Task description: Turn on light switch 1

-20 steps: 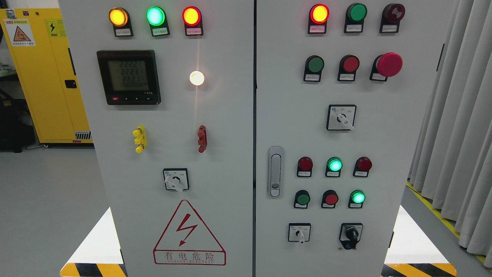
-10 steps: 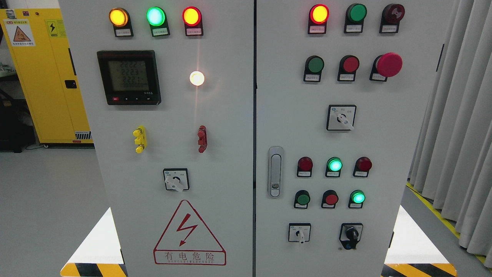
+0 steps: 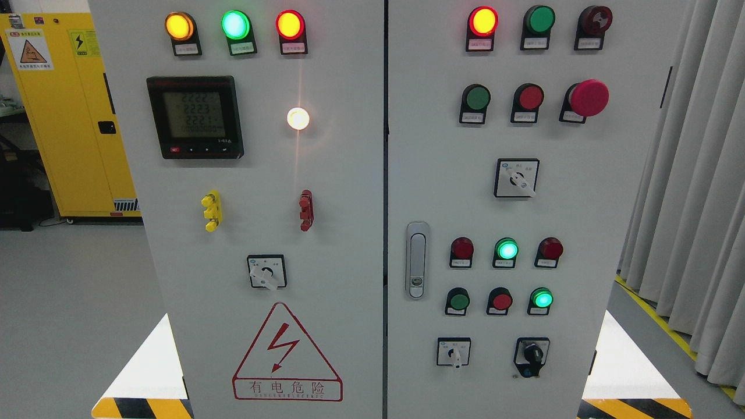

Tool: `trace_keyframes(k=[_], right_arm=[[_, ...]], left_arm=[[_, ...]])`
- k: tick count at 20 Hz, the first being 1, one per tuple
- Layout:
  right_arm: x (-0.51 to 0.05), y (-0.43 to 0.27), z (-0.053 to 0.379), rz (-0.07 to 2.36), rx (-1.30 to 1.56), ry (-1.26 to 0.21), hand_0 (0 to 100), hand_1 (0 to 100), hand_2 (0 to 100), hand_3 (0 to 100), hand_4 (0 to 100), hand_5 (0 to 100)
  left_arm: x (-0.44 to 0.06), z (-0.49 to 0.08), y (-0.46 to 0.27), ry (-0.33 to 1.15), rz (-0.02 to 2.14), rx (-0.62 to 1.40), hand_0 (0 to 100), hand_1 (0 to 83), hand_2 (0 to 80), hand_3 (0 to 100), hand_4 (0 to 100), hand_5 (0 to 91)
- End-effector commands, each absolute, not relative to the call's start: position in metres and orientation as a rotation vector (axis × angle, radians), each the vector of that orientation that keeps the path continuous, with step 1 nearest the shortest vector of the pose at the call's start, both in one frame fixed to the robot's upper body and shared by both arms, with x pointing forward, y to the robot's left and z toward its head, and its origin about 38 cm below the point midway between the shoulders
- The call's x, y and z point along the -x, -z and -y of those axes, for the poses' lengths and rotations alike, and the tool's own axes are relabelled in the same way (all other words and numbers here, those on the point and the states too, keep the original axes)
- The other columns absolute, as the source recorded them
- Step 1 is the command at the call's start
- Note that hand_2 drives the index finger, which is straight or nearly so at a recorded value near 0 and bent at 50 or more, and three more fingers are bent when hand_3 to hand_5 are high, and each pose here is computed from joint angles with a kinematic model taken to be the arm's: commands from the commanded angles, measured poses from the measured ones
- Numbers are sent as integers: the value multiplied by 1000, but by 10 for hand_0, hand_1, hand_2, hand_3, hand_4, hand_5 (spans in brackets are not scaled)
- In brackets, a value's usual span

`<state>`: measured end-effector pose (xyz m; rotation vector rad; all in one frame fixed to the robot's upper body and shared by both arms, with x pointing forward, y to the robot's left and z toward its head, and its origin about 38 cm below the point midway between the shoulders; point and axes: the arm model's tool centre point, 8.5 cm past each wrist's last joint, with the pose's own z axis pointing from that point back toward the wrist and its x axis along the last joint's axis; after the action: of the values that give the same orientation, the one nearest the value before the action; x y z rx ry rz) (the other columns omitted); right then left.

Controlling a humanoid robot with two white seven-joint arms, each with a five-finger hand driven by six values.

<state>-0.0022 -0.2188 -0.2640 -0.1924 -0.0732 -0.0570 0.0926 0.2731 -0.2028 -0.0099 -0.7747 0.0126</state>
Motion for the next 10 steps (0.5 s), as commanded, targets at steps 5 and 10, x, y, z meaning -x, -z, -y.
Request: trace_keyframes(k=[5, 10], right_arm=[[2, 264, 219, 72, 192, 57, 0, 500, 40, 0, 0, 0], [2, 264, 219, 72, 192, 57, 0, 500, 40, 0, 0, 0]], left_arm=[[28, -263, 258, 63, 162, 88, 131, 156, 0, 0, 0, 0], [28, -252, 259, 62, 142, 105, 135, 79, 0, 0, 0, 0]])
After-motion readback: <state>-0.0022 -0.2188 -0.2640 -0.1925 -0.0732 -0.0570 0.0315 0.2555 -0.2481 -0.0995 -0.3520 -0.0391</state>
